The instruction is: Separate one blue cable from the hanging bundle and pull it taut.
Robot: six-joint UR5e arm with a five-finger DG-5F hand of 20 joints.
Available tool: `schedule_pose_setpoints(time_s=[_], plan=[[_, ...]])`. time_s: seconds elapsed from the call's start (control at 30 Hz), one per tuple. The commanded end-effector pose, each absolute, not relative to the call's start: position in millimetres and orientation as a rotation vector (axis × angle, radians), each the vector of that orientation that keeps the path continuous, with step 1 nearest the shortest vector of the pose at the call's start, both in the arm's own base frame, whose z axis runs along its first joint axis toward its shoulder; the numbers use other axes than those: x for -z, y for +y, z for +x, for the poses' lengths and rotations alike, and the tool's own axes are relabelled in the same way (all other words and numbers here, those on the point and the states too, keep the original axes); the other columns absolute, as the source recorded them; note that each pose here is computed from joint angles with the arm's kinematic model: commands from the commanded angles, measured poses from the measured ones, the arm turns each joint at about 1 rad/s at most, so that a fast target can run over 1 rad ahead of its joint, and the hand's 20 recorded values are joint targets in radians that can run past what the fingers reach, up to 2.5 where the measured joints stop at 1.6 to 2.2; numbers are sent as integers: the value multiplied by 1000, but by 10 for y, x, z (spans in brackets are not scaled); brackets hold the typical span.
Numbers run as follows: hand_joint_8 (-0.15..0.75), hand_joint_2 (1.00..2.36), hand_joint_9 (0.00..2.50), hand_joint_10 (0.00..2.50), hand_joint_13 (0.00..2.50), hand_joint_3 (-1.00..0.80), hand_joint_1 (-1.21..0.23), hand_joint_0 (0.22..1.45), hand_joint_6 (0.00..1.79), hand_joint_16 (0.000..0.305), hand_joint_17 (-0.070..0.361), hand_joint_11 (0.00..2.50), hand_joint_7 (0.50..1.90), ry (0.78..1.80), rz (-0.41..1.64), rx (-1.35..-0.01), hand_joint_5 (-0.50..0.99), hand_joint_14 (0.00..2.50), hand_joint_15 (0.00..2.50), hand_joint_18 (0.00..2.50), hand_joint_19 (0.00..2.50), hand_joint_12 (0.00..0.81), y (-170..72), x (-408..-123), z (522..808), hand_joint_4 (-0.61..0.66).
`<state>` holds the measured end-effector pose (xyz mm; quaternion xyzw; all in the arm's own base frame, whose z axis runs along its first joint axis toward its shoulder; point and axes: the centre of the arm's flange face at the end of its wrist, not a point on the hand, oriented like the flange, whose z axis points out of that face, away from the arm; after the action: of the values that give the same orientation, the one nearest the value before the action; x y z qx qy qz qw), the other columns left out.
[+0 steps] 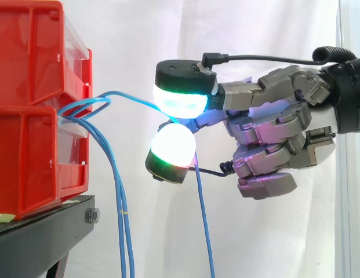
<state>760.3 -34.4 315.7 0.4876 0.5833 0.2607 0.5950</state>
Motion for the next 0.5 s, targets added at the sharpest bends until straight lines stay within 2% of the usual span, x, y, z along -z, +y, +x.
schedule_pose_setpoints(time_s=[0.0, 0.23, 0.3, 0.4, 0.47], plan=[[133, 1000, 2299, 1182, 1441, -500, -556, 700, 505, 39, 87, 2066, 1332, 1354, 1130, -592, 149, 1451, 1249, 1298, 1477, 295, -338, -3155, 7599, -44], [142, 1000, 2292, 1192, 1437, -500, -629, 717, 506, 39, 87, 2065, 1336, 1352, 1113, -584, 148, 1452, 1268, 1297, 1476, 297, -346, -3211, 7619, -53], [143, 1000, 2289, 1191, 1428, -500, -591, 659, 516, 39, 88, 2082, 1316, 1351, 1099, -580, 144, 1477, 1245, 1291, 1484, 295, -343, -3272, 7636, -46], [154, 1000, 2336, 1080, 1459, -500, -421, 494, 505, 48, 108, 2101, 1341, 1364, 1079, -566, 150, 1515, 1192, 1363, 1433, 333, -327, -3327, 7645, -3], [161, 1000, 2368, 998, 1485, -500, -326, 455, 500, 54, 121, 2145, 1358, 1366, 1071, -558, 152, 1523, 1160, 1357, 1267, 353, -338, -3358, 7649, 20]])
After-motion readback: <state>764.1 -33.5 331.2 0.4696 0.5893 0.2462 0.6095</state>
